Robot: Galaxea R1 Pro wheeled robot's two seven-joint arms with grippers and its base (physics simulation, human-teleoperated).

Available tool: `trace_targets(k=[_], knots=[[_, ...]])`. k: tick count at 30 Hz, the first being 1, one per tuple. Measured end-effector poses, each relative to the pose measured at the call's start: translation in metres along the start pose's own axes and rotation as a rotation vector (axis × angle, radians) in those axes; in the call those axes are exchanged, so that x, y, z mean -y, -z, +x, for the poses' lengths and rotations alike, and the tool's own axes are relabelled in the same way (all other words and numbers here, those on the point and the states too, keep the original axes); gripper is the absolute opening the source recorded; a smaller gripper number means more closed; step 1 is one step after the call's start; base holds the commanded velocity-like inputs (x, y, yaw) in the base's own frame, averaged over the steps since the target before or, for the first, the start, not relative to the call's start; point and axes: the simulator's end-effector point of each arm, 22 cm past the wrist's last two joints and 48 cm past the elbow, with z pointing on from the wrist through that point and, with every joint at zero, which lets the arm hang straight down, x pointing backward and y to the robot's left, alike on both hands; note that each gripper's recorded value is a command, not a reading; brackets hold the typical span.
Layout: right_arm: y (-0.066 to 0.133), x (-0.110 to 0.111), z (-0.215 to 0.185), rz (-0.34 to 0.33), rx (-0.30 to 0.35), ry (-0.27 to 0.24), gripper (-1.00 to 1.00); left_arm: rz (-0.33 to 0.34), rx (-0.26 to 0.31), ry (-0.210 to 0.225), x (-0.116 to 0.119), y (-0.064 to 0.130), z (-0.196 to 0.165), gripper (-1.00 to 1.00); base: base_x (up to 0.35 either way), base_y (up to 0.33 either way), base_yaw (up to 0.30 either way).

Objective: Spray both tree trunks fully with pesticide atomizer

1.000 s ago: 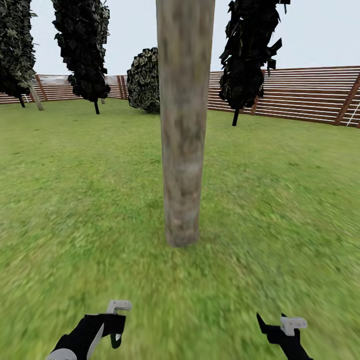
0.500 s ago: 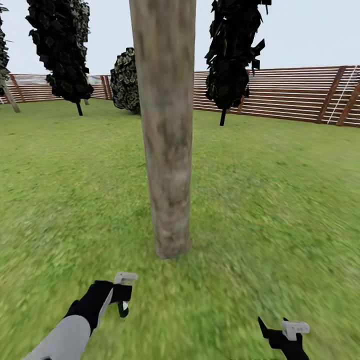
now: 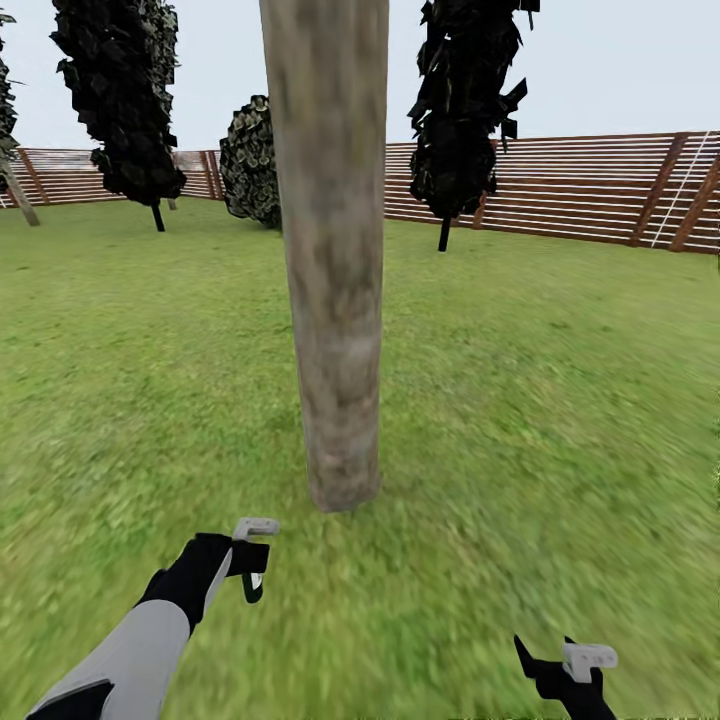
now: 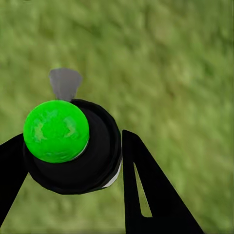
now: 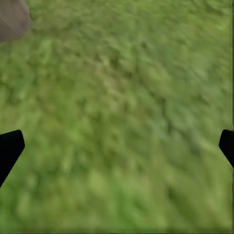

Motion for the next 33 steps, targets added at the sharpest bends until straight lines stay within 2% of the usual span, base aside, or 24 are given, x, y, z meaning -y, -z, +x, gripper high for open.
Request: trace_targets(k=[8,14,16,17,18,23,24,25,26,29,33], knots=[[0.000,0.000,0.000,0.000,0.000,0.000,1.00,-0.002,-0.001,-0.003,-0.001,0.000,0.000,-1.00,-0.168,-0.096,-0.285],[0.000,0.000,0.000,0.000,0.000,0.000,1.00,0.001,-0.001,-0.001,0.002,0.000,0.001,-1.00,-0.148,-0.085,-0.058],[0.000,0.000,0.000,0.000,0.000,0.000,1.00,0.012,0.003,-0.020,0.012,0.000,-0.005,-1.00,-0.004,-0.002,-0.001],[0.000,0.000,0.000,0.000,0.000,0.000,1.00,0.034,0.009,-0.053,0.040,0.000,-0.014,-1.00,0.000,0.000,0.000],[0.000,0.000,0.000,0.000,0.000,0.000,1.00,0.050,0.009,-0.046,0.050,0.001,-0.017,-1.00,0.000,0.000,0.000],[0.000,0.000,0.000,0.000,0.000,0.000,1.00,0.027,-0.002,-0.042,0.035,0.004,-0.023,-1.00,0.000,0.000,0.000],[0.000,0.000,0.000,0.000,0.000,0.000,1.00,0.011,-0.003,-0.042,0.023,0.004,-0.023,-1.00,0.000,0.000,0.000],[0.000,0.000,0.000,0.000,0.000,0.000,1.00,-0.020,-0.008,-0.030,-0.004,0.006,-0.020,-1.00,0.000,0.000,0.000],[0.000,0.000,0.000,0.000,0.000,0.000,1.00,-0.032,-0.009,-0.029,-0.013,0.007,-0.019,-1.00,0.000,0.000,0.000],[0.000,0.000,0.000,0.000,0.000,0.000,1.00,-0.027,-0.014,-0.024,-0.011,0.006,-0.015,-1.00,-0.046,0.000,0.000],[0.000,0.000,0.000,0.000,0.000,0.000,1.00,0.006,-0.011,-0.030,0.016,0.004,-0.017,-1.00,-0.288,0.000,0.000]])
